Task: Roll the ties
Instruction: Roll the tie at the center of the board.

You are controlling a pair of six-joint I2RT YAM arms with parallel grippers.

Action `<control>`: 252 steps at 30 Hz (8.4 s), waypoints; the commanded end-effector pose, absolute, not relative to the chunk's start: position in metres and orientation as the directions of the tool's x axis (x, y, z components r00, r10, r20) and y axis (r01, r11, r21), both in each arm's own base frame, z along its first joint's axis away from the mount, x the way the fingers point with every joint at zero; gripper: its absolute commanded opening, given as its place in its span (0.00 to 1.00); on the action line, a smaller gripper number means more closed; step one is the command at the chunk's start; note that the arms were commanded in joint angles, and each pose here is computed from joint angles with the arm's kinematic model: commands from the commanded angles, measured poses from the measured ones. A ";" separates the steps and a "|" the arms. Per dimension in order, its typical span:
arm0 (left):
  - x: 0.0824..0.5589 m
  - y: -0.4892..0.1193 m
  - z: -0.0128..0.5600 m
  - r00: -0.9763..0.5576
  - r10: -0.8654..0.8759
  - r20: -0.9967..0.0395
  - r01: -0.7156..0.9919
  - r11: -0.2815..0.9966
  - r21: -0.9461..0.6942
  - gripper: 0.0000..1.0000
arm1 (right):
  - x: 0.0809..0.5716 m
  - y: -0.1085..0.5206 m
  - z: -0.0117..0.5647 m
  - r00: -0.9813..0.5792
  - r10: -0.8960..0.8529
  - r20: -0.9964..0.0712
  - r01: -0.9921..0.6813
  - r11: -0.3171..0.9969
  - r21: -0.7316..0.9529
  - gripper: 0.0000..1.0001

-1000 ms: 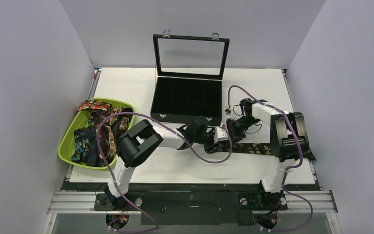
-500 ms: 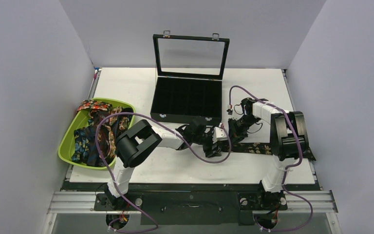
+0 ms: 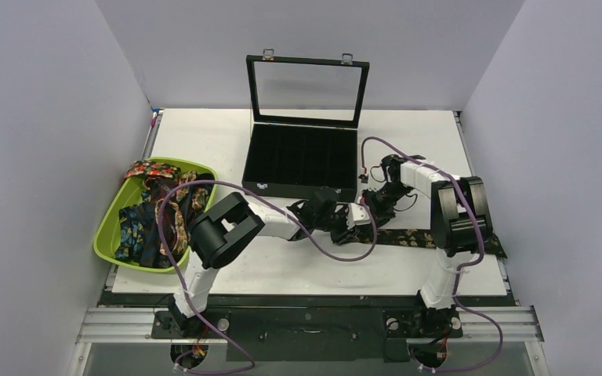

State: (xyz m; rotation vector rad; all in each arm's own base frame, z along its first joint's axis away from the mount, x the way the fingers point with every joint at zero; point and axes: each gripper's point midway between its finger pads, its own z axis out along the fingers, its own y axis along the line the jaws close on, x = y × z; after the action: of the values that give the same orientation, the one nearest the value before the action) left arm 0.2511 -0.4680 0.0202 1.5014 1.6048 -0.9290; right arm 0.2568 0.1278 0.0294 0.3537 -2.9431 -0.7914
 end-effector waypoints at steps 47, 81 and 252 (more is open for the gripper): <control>0.228 -0.385 -0.018 -0.089 0.645 -0.759 0.995 0.087 -0.042 0.15 | 0.261 -0.029 0.067 -0.956 -0.282 -0.079 -0.292 0.914 0.282 0.35; 0.225 -0.390 -0.027 -0.079 0.646 -0.759 0.997 0.067 -0.047 0.19 | 0.265 0.190 0.048 -0.976 -0.187 -0.114 -0.213 0.692 0.690 0.38; 0.240 -0.366 -0.006 -0.066 0.731 -0.679 0.998 0.061 -0.031 0.23 | 0.278 0.138 0.006 -0.980 -0.186 -0.073 -0.197 0.840 0.505 0.23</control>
State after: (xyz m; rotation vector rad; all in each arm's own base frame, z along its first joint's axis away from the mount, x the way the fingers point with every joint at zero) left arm 0.2513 -0.3911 0.0306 1.5991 1.6869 -0.8175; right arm 0.2673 0.1592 0.0205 0.2306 -2.9129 -1.0169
